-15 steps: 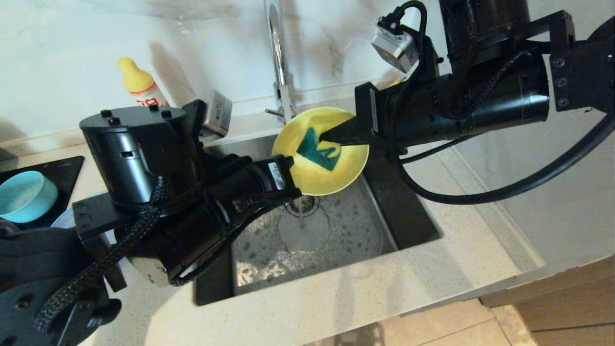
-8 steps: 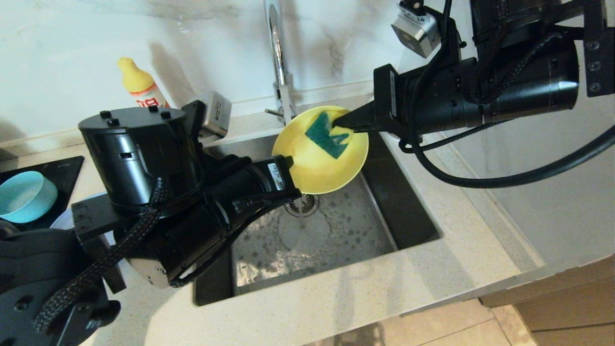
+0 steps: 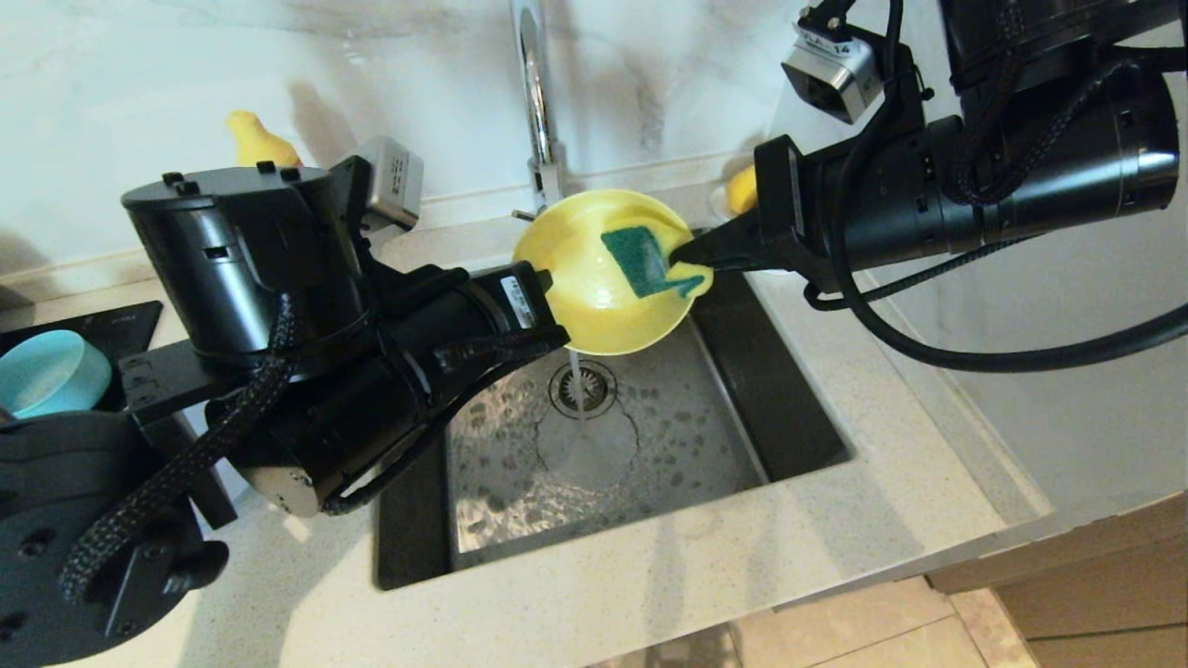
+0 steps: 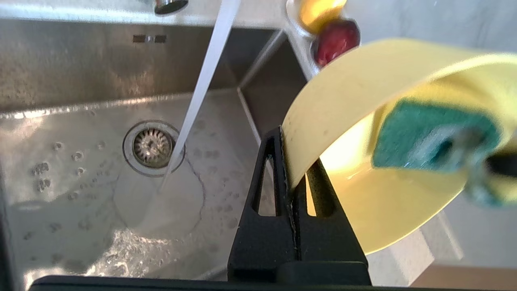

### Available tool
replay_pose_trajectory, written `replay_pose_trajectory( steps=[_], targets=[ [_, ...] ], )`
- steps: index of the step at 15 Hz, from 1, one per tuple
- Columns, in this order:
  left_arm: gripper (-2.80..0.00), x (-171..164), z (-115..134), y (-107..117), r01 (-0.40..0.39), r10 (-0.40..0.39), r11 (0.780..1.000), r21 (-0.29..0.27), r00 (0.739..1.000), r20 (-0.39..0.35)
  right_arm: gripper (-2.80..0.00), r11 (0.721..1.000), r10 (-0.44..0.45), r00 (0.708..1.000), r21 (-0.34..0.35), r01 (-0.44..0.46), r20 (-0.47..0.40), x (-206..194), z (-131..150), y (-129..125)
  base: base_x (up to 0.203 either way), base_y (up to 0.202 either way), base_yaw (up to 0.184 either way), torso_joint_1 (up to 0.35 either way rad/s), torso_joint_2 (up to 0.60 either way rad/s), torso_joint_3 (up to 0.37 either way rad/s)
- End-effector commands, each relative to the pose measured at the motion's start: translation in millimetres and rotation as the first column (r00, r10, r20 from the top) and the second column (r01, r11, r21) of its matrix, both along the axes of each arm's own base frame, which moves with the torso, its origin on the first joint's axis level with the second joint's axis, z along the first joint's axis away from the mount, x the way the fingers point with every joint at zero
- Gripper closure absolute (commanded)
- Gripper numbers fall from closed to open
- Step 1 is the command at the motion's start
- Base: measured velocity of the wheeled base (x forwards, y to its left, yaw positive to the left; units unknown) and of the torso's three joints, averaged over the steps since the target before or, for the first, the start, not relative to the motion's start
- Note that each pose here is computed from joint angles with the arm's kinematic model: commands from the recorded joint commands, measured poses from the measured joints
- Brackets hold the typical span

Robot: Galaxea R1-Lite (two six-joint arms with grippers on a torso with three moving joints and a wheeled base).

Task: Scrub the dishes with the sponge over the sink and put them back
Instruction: Wipe the bowl

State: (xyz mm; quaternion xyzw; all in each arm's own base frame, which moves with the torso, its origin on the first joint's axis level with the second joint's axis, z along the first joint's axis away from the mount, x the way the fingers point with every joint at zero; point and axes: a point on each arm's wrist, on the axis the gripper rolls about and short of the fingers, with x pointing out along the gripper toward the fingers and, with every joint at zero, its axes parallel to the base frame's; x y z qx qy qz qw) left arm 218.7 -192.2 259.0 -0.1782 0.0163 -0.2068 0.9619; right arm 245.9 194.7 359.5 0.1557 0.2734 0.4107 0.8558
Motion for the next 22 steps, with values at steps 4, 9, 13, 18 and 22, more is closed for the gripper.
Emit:
replay_pose_trajectory(
  steps=[4,9,13,18,22],
  targets=[
    [0.00,1.6,7.2,0.7,-0.008,0.008,1.000,-0.024,1.000,0.019,0.00,0.998,0.058,0.997,-0.029,-0.060,-0.050,-7.2,-14.5,17.5,0.000,0.000,0.000,0.000,0.00,0.000],
    [0.00,1.2,6.3,-0.4,0.002,-0.001,1.000,-0.023,1.000,0.016,0.00,0.997,0.076,0.997,-0.021,-0.077,-0.034,-3.8,-12.9,29.1,0.000,0.000,0.000,0.000,0.00,0.000],
    [0.00,-3.7,-4.7,-2.3,0.020,-0.020,1.000,0.012,1.000,-0.009,0.00,0.998,0.067,0.998,-0.012,-0.068,-0.020,-2.6,-10.7,27.8,0.000,0.000,0.000,0.000,0.00,0.000],
    [0.00,-10.4,-20.0,1.4,0.028,-0.026,0.999,0.037,0.999,-0.039,0.00,1.000,0.023,0.999,0.020,-0.024,0.022,0.4,0.6,11.1,0.000,0.000,0.000,0.000,0.00,0.000],
    [0.00,-9.7,-23.6,1.4,0.022,-0.020,0.999,0.033,0.999,-0.041,0.00,0.999,0.026,0.999,0.030,-0.027,0.032,-7.8,7.5,5.1,0.000,0.000,0.000,0.000,0.00,0.000]
  ],
)
